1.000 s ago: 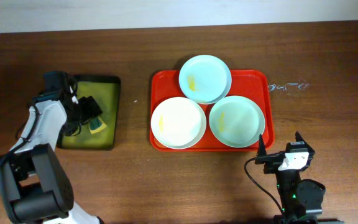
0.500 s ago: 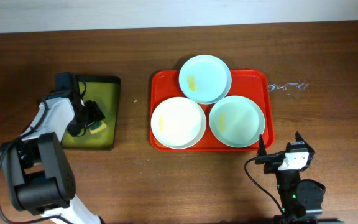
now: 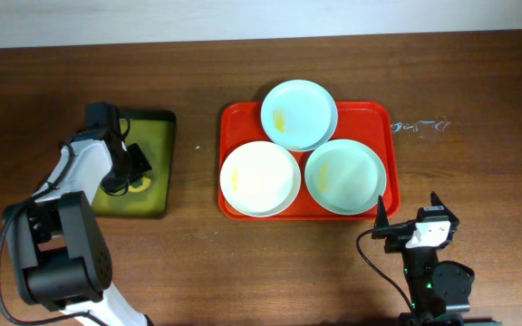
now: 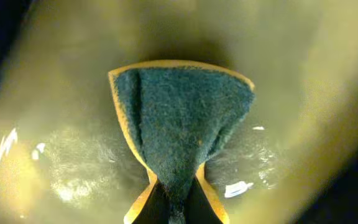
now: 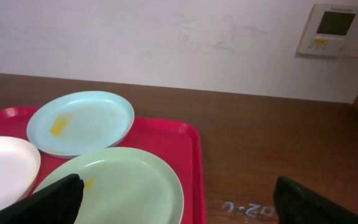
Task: Clean dirty plates on tray and stack at the side
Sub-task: 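Lift the sponge with the left gripper and place it on the white plate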
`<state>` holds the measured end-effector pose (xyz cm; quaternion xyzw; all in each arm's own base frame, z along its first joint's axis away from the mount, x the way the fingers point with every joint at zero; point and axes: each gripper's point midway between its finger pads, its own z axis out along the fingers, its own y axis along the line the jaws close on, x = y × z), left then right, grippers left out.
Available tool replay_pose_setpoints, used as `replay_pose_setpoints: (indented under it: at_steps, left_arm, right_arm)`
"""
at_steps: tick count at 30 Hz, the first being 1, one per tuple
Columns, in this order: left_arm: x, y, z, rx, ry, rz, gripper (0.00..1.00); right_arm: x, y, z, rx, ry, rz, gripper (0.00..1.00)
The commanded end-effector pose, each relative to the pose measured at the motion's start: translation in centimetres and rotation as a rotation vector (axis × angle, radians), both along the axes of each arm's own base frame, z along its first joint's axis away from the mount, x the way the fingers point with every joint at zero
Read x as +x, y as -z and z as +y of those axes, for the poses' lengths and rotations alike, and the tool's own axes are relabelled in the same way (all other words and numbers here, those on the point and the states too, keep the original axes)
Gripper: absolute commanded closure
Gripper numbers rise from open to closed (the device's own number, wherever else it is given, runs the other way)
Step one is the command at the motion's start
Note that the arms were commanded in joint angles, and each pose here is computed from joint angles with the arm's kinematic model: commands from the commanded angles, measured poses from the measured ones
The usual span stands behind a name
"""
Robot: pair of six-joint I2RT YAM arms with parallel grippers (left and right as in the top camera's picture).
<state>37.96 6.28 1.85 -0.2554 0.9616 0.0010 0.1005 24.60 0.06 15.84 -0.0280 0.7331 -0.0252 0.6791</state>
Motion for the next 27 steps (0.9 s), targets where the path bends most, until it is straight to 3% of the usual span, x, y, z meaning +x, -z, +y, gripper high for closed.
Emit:
replay_pose_setpoints:
  at_steps: [1, 6, 9, 14, 19, 23, 27]
  left_arm:
    - [2.1, -5.0, 0.3, 0.014, -0.002, -0.098, 1.0]
    - [2.5, -13.1, 0.4, 0.038, -0.002, -0.257, 1.0]
    - [2.3, -14.7, 0.3, 0.045, -0.002, -0.297, 1.0]
    - [1.6, -10.6, 0.4, 0.043, -0.006, -0.208, 1.0]
    - [-0.2, -5.2, 2.7, 0.161, -0.039, -0.044, 1.0]
    - [0.8, -11.3, 1.8, 0.114, -0.029, -0.137, 1.0]
    - [1.1, -21.0, -1.4, -0.006, 0.033, -0.386, 1.0]
  right_arm:
    - [0.0, 0.4, -0.3, 0.004, 0.015, 0.006, 0.02]
    - [0.0, 0.4, -0.3, 0.004, 0.015, 0.006, 0.02]
    - [0.0, 0.4, -0.3, 0.004, 0.015, 0.006, 0.02]
    - [0.0, 0.4, -0.3, 0.004, 0.015, 0.006, 0.02]
    - [0.0, 0.4, -0.3, 0.004, 0.015, 0.006, 0.02]
    - [0.0, 0.4, -0.3, 0.004, 0.015, 0.006, 0.02]
    - [0.0, 0.4, -0.3, 0.004, 0.015, 0.006, 0.02]
